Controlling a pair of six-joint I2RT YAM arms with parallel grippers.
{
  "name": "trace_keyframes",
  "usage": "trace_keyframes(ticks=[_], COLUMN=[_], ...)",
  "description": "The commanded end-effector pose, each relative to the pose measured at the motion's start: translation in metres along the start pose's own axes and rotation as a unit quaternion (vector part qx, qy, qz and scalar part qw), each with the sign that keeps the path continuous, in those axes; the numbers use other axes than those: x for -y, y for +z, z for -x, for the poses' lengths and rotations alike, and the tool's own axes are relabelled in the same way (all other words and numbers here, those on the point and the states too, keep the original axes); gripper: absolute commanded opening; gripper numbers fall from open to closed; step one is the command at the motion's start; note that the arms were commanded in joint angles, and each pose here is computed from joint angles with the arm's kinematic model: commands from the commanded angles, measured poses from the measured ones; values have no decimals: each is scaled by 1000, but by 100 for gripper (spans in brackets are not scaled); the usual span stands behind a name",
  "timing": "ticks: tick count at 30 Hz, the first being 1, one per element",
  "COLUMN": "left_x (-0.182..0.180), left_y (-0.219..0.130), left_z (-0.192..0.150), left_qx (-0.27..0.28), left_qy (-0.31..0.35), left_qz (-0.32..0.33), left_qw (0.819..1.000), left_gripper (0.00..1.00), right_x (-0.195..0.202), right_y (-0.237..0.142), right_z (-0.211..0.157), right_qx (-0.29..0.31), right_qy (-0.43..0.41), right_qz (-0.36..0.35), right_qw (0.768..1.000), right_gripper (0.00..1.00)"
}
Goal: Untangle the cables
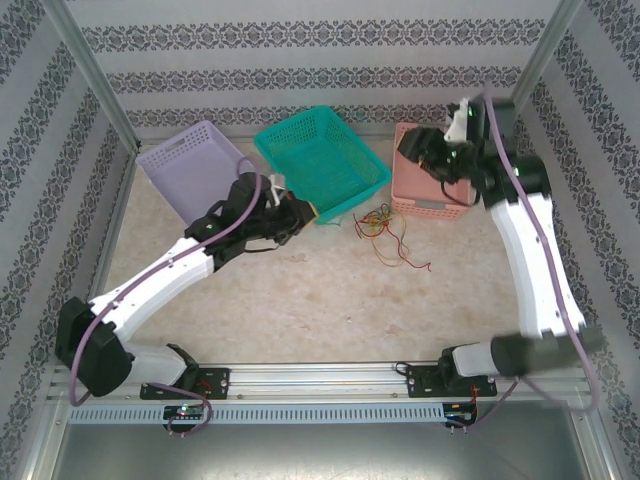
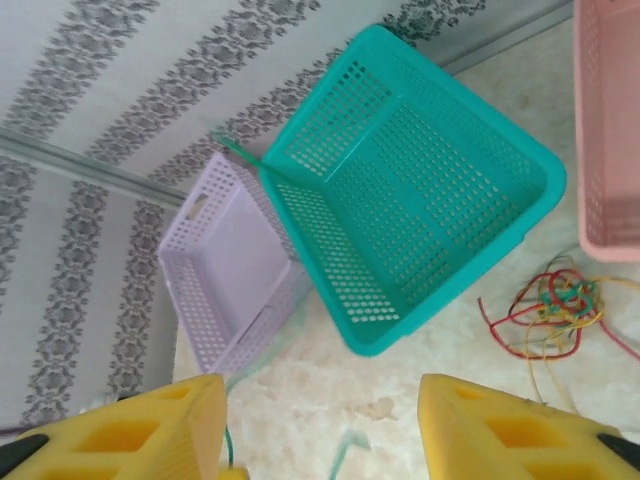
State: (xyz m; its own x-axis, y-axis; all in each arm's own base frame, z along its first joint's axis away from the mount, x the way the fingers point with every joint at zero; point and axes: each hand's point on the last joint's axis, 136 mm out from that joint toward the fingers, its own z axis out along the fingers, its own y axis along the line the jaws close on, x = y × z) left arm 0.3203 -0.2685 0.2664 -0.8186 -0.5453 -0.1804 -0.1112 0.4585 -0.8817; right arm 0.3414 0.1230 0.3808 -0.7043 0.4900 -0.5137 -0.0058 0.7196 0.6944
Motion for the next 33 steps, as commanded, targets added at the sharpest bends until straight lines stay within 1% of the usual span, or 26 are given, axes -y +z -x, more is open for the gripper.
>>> trace_keyframes(ticks=[1, 2, 4, 7, 10, 15, 18, 20, 23, 25, 28, 30, 33], left_x=[13, 11, 12, 12, 8, 1, 1, 2, 2, 2, 0, -1, -1], left_y=[-18, -18, -17, -15, -14, -13, -16, -19, -23, -25, -23, -23, -23], left_z=[34, 36, 40, 39, 37, 33, 32, 32, 30, 29, 27, 26, 27], left_qx=[96, 106, 117, 116, 112, 110, 110, 111, 110, 110, 103, 102, 102], left_qy=[-48, -55, -60, -59, -54, -57, -56, -54, -50, -50, -52, -53, -51], left_qz=[-50, -54, -67, -77, -75, -80, -82, -82, -80, -79, -77, -75, -74], left_qw=[993, 991, 989, 989, 989, 989, 989, 989, 989, 990, 990, 991, 991], left_gripper=[0, 0, 0, 0, 0, 0, 0, 0, 0, 0, 0, 0, 0], right_x=[7, 2, -12, -30, -52, -62, -56, -48, -38, -36, -38, -38, -36], right_y=[23, 30, 48, 72, 94, 121, 131, 135, 141, 143, 150, 153, 155], right_z=[-35, -53, -88, -120, -128, -135, -136, -134, -132, -133, -140, -141, -142], right_qx=[-9, -24, -47, -68, -91, -112, -112, -107, -128, -142, -164, -167, -167], right_qy=[113, 139, 203, 291, 325, 359, 361, 347, 314, 292, 270, 262, 257], right_qz=[15, 25, 52, 81, 113, 114, 103, 93, 83, 81, 82, 81, 75], right_qw=[993, 990, 977, 951, 934, 920, 920, 927, 937, 942, 945, 947, 949], right_gripper=[50, 50, 54, 61, 61, 59, 56, 55, 52, 52, 51, 47, 39])
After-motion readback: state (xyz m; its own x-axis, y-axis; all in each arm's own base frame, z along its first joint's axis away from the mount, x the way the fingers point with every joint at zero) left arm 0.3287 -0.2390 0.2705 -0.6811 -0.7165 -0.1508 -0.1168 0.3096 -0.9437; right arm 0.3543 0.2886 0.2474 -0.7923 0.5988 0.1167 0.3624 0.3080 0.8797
